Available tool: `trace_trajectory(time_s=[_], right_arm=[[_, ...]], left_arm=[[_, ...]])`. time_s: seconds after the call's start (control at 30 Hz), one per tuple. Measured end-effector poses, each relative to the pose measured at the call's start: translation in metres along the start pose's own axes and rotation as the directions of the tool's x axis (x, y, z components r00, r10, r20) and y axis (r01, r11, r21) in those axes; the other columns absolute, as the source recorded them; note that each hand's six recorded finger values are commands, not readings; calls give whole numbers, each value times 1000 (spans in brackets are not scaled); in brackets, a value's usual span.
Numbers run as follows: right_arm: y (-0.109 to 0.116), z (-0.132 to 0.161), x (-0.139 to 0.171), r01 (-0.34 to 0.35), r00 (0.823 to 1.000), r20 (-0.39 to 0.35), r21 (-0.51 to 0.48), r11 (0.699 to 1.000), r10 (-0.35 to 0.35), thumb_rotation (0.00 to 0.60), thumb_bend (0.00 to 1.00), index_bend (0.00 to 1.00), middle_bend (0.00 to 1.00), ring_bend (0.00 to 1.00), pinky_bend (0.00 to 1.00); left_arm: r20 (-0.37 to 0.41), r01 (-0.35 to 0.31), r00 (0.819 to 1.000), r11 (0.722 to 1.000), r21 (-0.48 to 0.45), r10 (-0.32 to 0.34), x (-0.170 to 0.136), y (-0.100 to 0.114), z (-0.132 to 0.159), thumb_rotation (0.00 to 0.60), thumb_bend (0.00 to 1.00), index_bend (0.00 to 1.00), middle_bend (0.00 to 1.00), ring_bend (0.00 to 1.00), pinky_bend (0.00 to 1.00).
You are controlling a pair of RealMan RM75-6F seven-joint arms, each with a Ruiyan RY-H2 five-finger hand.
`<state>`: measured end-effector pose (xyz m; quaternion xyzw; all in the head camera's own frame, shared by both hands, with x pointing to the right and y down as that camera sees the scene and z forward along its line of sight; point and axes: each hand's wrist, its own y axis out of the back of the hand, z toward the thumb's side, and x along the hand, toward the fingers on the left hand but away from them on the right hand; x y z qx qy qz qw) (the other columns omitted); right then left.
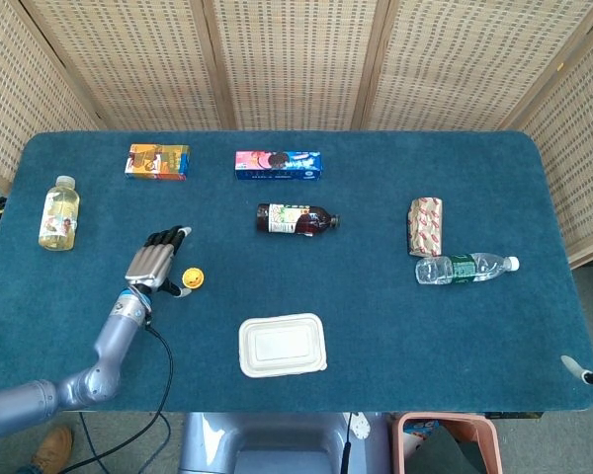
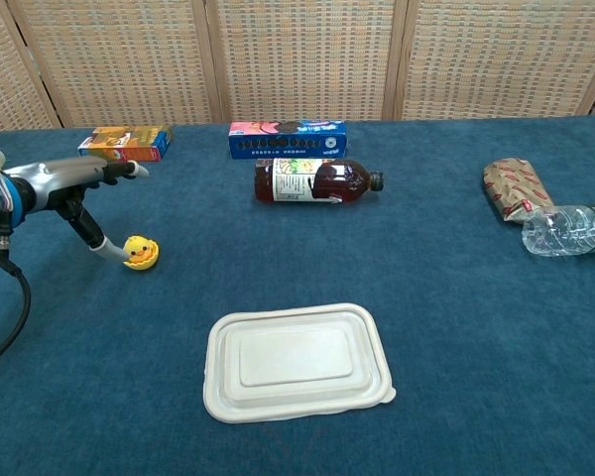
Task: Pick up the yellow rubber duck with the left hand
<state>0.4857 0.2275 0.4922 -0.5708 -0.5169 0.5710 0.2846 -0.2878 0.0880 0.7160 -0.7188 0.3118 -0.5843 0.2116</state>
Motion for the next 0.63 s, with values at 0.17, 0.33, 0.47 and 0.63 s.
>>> trace_trajectory(time_s=[0.17,0.33,0.47,0.63], right_arm=[[1,1,1,0,1000,-6,-3,1000,0,600,0,0,0,0,0],[2,3,2,3,1000,-15,-6,1000,-3,600,0,0,0,0,0],[4,5,4,13,1000,-22,-7,1000,-13,600,0,0,0,0,0],[5,7,6,16,999,-31,-6,1000,-17,600,0,0,0,0,0]], left_arm=[[36,-77,996,997,-26,77,-20,31,-4,600,0,0,0,0,0],[47,-195,980,981,-2,195,-61,68,-32,600,0,0,0,0,0],[42,-289,957,957,35,287,-104,85,-64,600,0,0,0,0,0],[29,-378,926,923,80,376,-166,88,-100,600,0,0,0,0,0]])
